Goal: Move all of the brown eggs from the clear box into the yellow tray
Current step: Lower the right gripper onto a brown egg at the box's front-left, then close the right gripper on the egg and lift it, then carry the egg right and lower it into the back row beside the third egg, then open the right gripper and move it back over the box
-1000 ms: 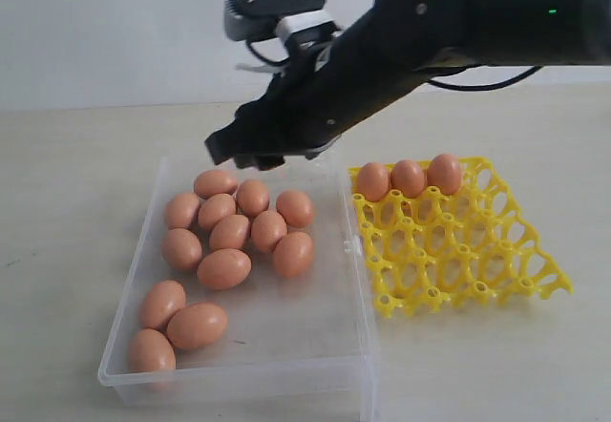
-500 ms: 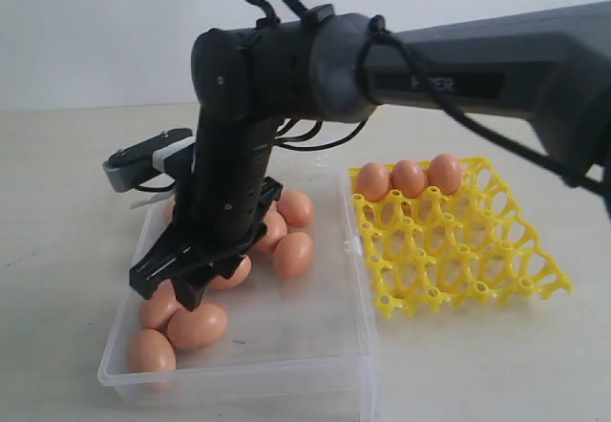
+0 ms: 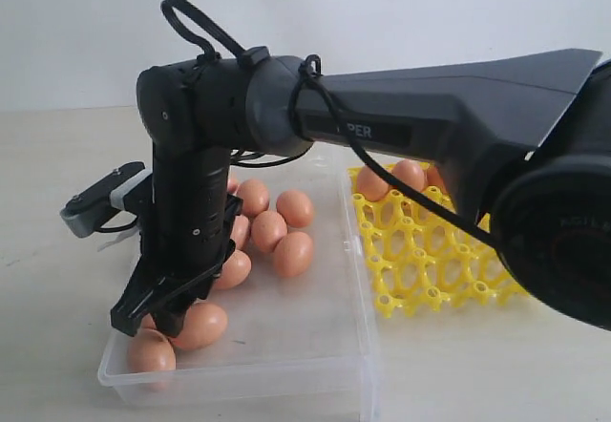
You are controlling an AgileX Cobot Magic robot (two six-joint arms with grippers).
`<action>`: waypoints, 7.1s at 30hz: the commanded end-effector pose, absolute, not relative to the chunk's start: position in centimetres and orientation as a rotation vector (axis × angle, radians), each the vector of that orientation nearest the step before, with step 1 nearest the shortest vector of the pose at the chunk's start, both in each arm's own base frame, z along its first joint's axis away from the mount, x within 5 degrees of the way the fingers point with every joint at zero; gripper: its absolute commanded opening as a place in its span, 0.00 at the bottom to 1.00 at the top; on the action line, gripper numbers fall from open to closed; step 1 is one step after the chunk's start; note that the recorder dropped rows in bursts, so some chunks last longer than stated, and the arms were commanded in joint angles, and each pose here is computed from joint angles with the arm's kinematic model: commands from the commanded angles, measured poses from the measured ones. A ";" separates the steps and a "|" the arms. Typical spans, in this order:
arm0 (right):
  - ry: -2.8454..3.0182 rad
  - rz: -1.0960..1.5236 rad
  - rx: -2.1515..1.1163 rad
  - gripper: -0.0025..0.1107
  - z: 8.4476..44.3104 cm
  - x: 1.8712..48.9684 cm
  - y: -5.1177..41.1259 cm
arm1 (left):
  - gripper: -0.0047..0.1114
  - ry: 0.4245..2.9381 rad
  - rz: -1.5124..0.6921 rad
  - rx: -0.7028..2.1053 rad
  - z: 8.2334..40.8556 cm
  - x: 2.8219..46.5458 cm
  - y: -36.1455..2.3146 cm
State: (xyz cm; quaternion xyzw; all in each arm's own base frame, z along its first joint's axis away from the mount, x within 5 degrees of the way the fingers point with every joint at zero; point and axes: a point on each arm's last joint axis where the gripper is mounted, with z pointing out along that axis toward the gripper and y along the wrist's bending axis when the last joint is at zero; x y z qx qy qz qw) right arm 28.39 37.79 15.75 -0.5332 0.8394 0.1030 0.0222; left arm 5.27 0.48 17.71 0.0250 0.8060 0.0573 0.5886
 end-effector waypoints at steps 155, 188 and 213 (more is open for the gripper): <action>2.138 0.221 0.035 0.02 14.5 38.2 3.9 | 0.04 1.862 0.131 0.051 17.9 5.2 0.5; 2.184 0.215 -0.013 0.22 12.0 38.3 4.1 | 0.04 1.862 0.131 0.051 17.9 5.2 0.5; 2.136 0.211 0.038 0.48 19.0 36.7 4.4 | 0.04 1.862 0.131 0.051 17.9 5.2 0.5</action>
